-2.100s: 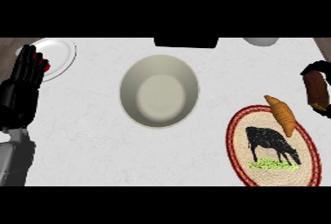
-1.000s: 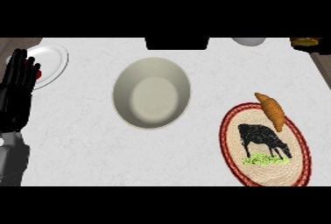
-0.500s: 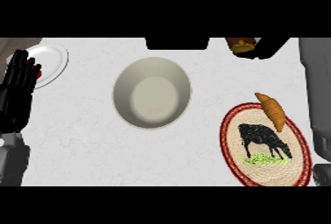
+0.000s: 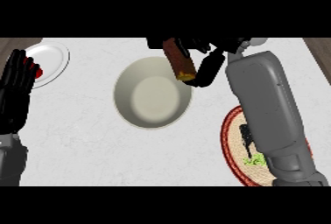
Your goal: Pick the sweet potato from the placemat and place it in the bowl
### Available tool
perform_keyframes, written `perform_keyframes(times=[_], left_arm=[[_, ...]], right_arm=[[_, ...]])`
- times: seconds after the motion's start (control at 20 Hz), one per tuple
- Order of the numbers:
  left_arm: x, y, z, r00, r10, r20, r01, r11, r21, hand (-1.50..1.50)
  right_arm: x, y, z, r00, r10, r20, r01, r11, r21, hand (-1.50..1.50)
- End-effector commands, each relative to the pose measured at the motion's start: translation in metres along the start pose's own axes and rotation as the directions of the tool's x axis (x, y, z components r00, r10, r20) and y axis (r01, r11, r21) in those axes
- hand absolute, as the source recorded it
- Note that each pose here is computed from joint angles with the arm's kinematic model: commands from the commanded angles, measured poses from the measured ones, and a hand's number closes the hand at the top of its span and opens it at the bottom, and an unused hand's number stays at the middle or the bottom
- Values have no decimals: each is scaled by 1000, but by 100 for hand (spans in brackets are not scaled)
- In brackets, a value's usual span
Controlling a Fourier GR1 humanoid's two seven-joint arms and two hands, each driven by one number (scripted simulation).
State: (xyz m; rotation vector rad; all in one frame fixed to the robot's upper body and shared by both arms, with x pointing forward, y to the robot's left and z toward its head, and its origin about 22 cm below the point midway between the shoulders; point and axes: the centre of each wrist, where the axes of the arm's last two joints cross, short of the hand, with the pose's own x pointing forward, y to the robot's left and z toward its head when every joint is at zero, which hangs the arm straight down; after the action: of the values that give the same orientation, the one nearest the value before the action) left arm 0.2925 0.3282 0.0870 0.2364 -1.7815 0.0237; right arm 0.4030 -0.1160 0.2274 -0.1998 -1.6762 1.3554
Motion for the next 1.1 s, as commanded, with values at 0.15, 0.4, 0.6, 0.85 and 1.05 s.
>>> perform_keyframes(times=[0.15, 0.4, 0.6, 0.85, 1.05], left_arm=[[-8, -1, -4, 1000, -8, 9, 8, 1000, -3, 0], [3, 0, -18, 1000, 1, 9, -1, 1000, -25, 0], [-3, -7, -10, 1000, 12, 11, -12, 999, -42, 0], [1, -16, -24, 1000, 18, 5, -17, 999, -32, 0], [-3, -20, -10, 1000, 17, 8, -17, 999, -42, 0]], right_arm=[[-11, 77, -26, 990, 119, -74, -120, 993, -4, 150], [-39, 115, -32, 970, 24, -240, -31, 999, -25, 150], [-53, 125, -44, 956, -123, -267, 121, 992, -23, -150], [-58, 131, -43, 930, -336, -146, 321, 939, -121, -150], [-67, 121, -41, 911, -410, -51, 371, 865, -337, -150]])
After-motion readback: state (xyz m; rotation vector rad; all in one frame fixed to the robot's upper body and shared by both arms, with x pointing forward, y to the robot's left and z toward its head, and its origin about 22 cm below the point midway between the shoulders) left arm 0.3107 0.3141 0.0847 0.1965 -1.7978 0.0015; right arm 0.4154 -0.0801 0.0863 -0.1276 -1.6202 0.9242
